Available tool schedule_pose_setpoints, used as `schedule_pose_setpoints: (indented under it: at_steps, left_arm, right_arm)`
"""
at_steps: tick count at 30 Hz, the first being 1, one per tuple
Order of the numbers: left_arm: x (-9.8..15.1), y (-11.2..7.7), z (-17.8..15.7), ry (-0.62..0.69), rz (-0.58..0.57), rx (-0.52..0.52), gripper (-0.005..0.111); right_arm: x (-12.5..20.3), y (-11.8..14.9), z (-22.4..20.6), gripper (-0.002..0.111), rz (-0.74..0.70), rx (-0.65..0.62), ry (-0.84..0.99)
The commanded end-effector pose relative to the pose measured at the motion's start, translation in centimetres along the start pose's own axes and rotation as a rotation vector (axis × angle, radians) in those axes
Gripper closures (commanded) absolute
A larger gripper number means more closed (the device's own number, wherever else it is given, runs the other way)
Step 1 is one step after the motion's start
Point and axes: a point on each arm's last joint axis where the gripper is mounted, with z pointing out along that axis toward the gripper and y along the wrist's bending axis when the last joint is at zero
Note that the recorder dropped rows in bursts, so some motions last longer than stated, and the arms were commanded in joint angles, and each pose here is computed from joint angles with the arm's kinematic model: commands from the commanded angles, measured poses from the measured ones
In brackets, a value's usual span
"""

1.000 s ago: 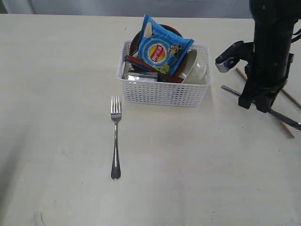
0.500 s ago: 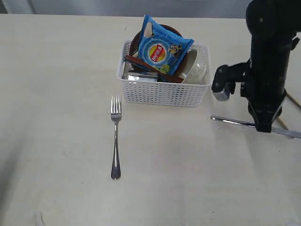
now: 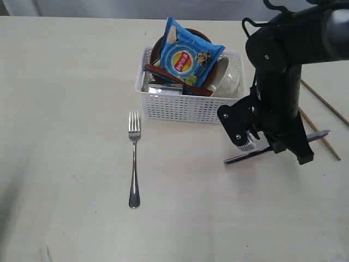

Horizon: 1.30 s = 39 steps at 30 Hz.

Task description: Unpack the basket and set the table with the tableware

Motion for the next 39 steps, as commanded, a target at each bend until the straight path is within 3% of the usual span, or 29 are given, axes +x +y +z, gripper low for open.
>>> schedule_pose_setpoints:
  at_steps: [1,10,23,35,39]
  left_arm:
    - [0.0,0.0,0.0,-0.004,0.001,-0.004,0.107]
    - [0.0,0.0,0.0,-0.004,0.001,-0.004,0.107]
    - [0.0,0.0,0.0,-0.004,0.001,-0.004,0.107]
    - [0.0,0.0,0.0,-0.004,0.001,-0.004,0.107]
    - [0.0,0.0,0.0,-0.004,0.001,-0.004,0.107]
  right_arm:
    - [-1.2,-0.3,-0.5,0.109,-0.179,0.081,-0.011]
    - [-3.4,-0.6,1.4,0.109,-0.351,0.043,0.013]
    - [-3.9,-0.3,3.1,0.108,-0.31,0.015,0.004]
    - [-3.8,-0.2,2.6,0.108,-0.209,0.069,-0.019]
    - [-3.7,-0.2,2.0,0.088,-0.145,0.094,-0.028]
